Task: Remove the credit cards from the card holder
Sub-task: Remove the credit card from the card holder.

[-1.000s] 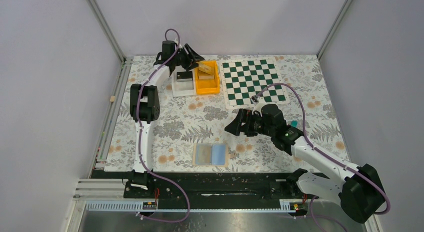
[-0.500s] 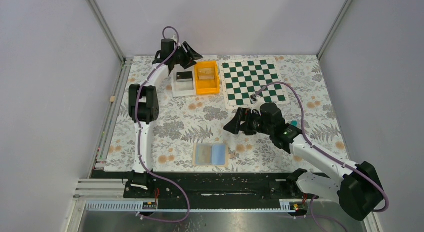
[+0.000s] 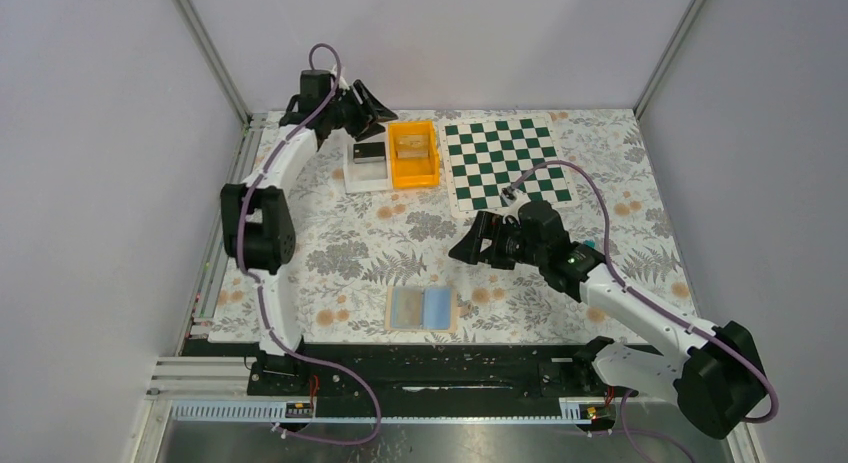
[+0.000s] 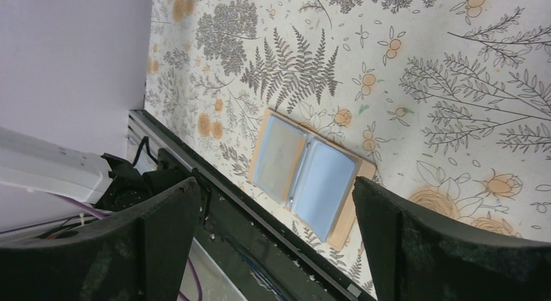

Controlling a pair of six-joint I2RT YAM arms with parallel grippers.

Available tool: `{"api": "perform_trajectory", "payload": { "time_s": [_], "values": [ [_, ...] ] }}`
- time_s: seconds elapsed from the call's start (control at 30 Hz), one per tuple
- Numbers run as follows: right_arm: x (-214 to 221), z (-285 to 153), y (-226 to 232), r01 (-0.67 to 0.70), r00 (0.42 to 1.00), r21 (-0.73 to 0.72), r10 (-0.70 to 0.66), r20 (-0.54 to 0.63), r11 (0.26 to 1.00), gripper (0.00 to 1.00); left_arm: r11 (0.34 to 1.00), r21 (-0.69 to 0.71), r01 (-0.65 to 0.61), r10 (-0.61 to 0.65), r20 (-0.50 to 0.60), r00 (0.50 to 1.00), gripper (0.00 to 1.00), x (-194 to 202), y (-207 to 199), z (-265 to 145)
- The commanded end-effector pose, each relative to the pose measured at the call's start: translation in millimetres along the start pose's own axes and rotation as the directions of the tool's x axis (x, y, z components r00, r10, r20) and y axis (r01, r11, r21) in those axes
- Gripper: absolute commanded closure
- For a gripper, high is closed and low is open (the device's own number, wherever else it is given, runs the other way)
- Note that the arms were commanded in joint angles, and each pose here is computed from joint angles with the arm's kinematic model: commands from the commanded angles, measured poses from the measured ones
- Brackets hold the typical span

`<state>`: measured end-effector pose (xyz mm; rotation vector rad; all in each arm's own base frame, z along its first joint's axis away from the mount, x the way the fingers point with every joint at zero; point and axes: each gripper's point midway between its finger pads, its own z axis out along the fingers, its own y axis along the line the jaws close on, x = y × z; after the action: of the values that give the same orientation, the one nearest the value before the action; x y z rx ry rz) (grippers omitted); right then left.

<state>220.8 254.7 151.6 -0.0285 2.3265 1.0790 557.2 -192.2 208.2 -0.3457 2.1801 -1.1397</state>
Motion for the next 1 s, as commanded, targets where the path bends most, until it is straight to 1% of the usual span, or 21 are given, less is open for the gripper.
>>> {"api": "perform_trajectory", "payload": {
  "time_s": [0.0,0.1,0.23,0.33,0.43,0.47,0.53,0.6,0.7,0.8,0.97],
  "values": [
    [-7,-8,17,-0.044,0.999,-0.048,0.046,0.025,0.998,0.10,0.999,0.037,-0.008,0.011,-0.075,0.997,0.46,45,-40,-67],
    [1,-5,15,-0.070,0.998,-0.041,0.070,0.002,0.997,0.17,1.000,0.007,0.015,-0.014,-0.110,0.994,0.47,88,-36,-100],
    [14,2,12,-0.084,0.996,-0.007,0.084,-0.014,0.996,0.24,1.000,0.001,-0.014,0.014,-0.157,0.987,0.46,144,-29,-142],
    [28,8,12,-0.058,0.997,0.054,0.060,-0.038,0.997,0.24,0.996,-0.067,-0.065,0.051,-0.195,0.980,0.45,177,-8,-171],
    [41,16,19,-0.024,0.998,0.097,0.030,-0.060,0.995,0.24,0.980,-0.140,-0.141,0.111,-0.203,0.973,0.43,198,10,-199],
    [45,19,20,-0.009,0.998,0.122,0.017,-0.066,0.993,0.23,0.972,-0.160,-0.172,0.141,-0.187,0.972,0.42,201,13,-210],
    [52,27,21,0.017,0.998,0.185,-0.004,-0.066,0.983,0.21,0.944,-0.256,-0.211,0.178,-0.146,0.973,0.41,202,31,-226],
    [56,36,17,0.033,0.998,0.265,-0.019,-0.054,0.964,0.21,0.897,-0.389,-0.207,0.199,-0.063,0.978,0.39,194,55,-242],
    [66,50,11,0.041,0.999,0.385,-0.027,-0.041,0.922,0.20,0.844,-0.504,-0.182,0.238,0.048,0.970,0.34,181,73,-263],
    [77,62,15,0.067,0.997,0.438,-0.051,-0.049,0.896,0.18,0.818,-0.549,-0.172,0.261,0.087,0.961,0.31,177,80,-274],
    [93,82,27,0.146,0.989,0.467,-0.112,-0.100,0.872,0.13,0.834,-0.528,-0.160,0.240,0.085,0.967,0.27,183,79,-271]
  ]
}}
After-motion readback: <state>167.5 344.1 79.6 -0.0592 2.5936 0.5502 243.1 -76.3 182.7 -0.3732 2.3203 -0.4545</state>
